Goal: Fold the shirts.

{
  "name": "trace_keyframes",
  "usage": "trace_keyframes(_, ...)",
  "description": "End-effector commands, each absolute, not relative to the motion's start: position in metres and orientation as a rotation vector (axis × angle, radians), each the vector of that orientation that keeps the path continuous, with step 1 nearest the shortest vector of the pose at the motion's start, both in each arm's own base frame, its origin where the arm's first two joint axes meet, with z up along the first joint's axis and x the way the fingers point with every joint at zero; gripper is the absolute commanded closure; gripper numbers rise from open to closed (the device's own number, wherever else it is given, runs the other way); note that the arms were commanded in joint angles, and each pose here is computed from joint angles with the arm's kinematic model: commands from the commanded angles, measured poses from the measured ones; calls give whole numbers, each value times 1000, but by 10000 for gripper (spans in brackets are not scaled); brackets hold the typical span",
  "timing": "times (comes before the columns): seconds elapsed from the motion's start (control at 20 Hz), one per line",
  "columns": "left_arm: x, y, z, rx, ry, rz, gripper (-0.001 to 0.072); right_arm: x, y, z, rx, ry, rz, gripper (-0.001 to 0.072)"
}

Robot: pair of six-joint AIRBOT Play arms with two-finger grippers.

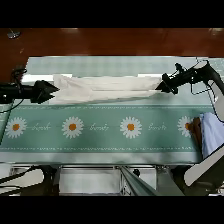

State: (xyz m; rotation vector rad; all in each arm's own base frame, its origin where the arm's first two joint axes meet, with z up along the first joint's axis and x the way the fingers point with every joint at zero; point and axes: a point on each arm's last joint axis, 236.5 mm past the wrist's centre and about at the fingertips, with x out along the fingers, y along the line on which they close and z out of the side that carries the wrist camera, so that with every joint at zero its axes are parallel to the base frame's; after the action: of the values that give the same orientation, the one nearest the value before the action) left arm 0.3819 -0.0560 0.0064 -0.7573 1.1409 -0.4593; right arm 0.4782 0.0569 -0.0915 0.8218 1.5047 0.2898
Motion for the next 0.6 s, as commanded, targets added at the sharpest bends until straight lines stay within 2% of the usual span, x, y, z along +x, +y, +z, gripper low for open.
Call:
trace_keyframes(0.0,372,-108,16,-718,1150,-591,594,477,64,-63,741,1481,344,686)
trace_keyframes(0.05,369,-120,17,-686,1151,-631,681,471,53,-52,663,1480,320,686)
trace_keyframes(0.15,362,-146,19,-633,1161,-699,681,454,35,-28,506,1471,280,686)
trace_keyframes(0.25,355,-176,17,-579,1174,-751,681,434,25,3,419,1415,249,686)
trace_keyframes(0.4,348,-231,13,-480,1145,-798,682,388,28,43,371,1292,225,686)
trace_keyframes(0.55,360,-280,9,-447,1054,-736,683,326,38,63,368,1212,206,686)
